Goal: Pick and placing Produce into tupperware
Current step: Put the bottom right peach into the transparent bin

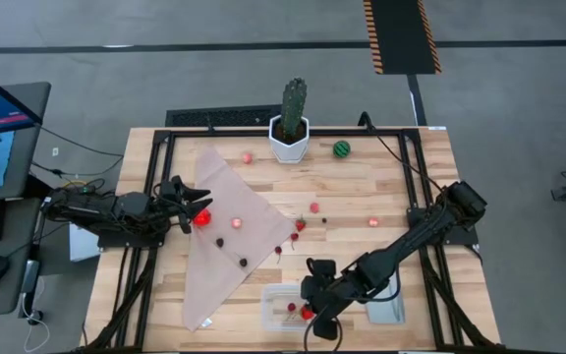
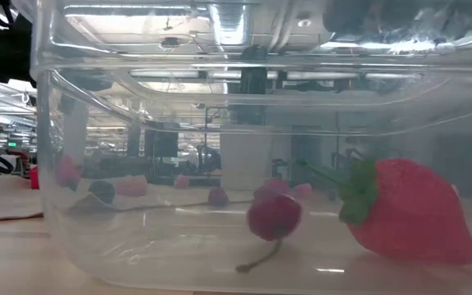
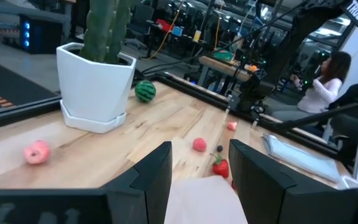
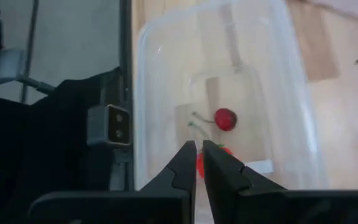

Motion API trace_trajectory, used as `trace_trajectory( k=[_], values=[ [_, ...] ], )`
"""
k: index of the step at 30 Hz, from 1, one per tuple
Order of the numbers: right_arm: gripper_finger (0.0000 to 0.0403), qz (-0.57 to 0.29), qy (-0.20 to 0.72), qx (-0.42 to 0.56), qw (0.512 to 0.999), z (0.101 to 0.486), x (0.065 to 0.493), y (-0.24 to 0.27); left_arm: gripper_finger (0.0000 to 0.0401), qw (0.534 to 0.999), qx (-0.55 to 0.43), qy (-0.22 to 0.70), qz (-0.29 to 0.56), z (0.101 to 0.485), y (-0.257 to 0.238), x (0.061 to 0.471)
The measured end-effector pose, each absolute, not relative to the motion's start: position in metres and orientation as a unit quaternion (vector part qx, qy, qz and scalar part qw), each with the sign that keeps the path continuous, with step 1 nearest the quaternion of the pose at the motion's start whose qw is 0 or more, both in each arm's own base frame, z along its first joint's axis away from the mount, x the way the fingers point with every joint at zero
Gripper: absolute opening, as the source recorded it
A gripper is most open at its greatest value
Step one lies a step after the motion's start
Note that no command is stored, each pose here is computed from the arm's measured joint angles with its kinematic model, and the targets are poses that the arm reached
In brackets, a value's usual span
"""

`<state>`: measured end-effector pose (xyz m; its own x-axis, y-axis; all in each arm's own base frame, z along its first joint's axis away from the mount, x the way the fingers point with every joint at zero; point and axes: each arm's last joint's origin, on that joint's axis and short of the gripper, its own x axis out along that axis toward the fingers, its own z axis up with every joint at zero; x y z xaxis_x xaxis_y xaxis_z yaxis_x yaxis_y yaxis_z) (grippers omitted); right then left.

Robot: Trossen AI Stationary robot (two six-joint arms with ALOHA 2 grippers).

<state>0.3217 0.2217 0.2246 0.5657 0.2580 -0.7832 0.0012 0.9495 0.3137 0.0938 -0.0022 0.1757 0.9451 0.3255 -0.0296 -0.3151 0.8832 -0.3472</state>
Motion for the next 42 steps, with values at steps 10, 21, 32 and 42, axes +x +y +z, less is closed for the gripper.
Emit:
trace_trajectory(
  k=[10, 21, 32, 42],
  values=[
    [0.0049, 0.013, 0.48, 0.082, 0.874, 0.242, 0.307, 0.197, 0.0149, 0.969, -0.18, -0.016, 0.165, 0.176, -0.002, 0.094],
    [0.005, -0.159, 0.416, 0.009, 0.895, 0.311, 0.226, 0.162, 0.0149, 0.97, -0.177, -0.007, 0.168, 0.174, -0.002, 0.094],
    [0.005, -0.238, 0.476, 0.077, 0.843, 0.315, 0.174, 0.119, 0.0149, 0.969, -0.181, -0.007, 0.17, 0.174, -0.002, 0.093],
    [0.0013, -0.181, 0.446, 0.235, 0.844, 0.274, 0.128, 0.064, 0.0149, 0.966, -0.178, -0.009, 0.185, 0.174, -0.001, 0.093]
  ],
)
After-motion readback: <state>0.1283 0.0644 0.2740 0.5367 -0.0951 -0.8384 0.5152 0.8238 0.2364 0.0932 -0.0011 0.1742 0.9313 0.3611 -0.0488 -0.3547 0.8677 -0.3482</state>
